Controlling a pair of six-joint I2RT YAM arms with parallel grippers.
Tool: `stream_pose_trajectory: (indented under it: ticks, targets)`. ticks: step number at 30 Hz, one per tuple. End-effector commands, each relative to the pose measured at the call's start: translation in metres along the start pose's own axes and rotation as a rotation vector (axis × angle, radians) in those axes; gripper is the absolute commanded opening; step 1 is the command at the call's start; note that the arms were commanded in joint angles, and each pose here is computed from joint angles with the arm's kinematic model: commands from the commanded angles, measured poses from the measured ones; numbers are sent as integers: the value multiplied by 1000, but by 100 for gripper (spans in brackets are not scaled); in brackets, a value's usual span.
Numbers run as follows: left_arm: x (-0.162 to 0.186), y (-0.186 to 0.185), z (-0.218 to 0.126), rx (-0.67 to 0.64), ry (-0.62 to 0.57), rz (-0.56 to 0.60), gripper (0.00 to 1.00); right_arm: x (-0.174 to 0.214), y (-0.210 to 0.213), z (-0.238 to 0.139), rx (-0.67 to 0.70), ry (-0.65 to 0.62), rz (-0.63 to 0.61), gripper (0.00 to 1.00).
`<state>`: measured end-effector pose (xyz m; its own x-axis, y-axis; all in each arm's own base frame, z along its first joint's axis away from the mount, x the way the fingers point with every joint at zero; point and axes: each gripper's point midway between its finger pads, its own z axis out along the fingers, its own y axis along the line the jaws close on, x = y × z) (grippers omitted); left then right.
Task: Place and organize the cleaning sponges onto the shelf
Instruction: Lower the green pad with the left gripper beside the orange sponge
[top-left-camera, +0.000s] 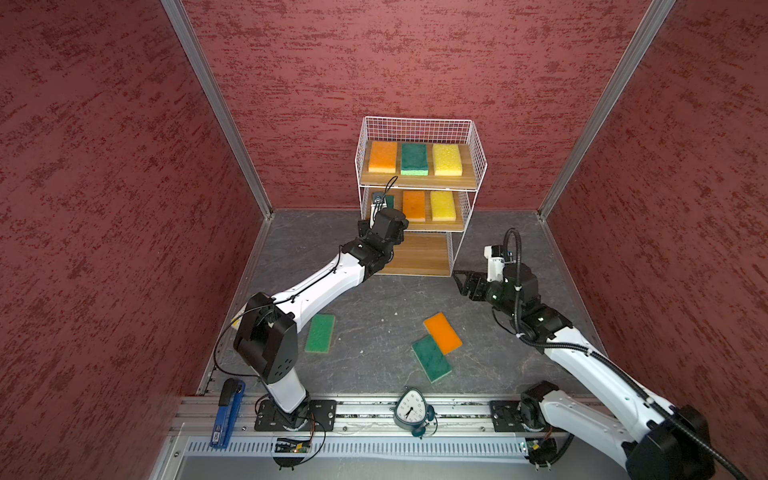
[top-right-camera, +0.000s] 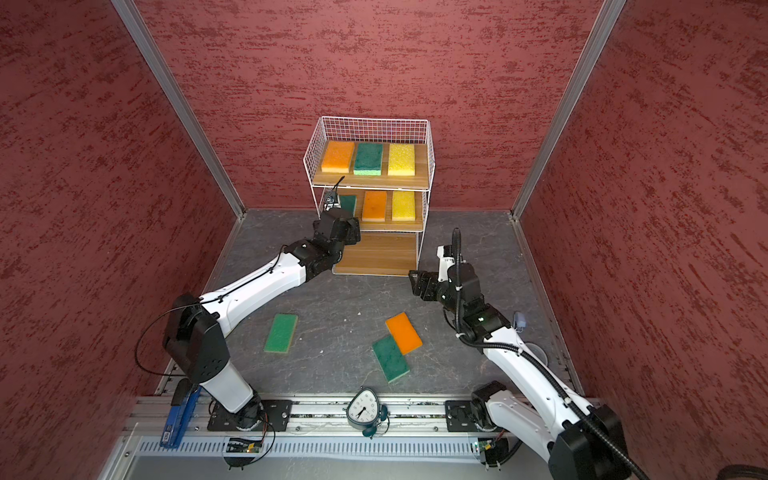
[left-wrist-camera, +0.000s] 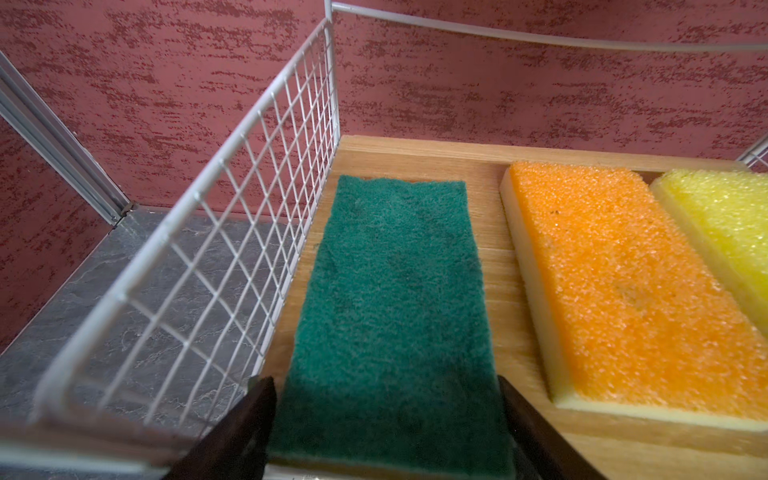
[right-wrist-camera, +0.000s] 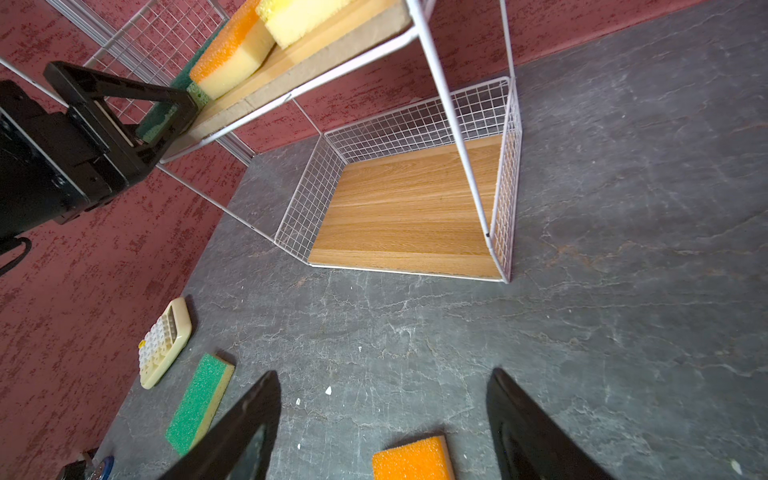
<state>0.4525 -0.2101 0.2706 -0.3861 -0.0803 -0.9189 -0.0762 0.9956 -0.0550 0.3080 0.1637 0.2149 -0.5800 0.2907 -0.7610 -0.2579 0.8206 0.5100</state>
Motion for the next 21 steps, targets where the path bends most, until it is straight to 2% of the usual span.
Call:
stream_pose_trajectory:
  ticks: [1, 17, 21]
  targets:
    - [-4, 8, -6, -5, 3, -27, 81, -6, 5, -5, -14, -34, 2, 79]
    - [-28, 3, -51, 162, -45, -109, 85, -6, 2, -9, 4, -43, 10, 79]
    - [-26, 7, -57, 174, -34, -125, 82, -7, 1, -11, 10, -47, 9, 79]
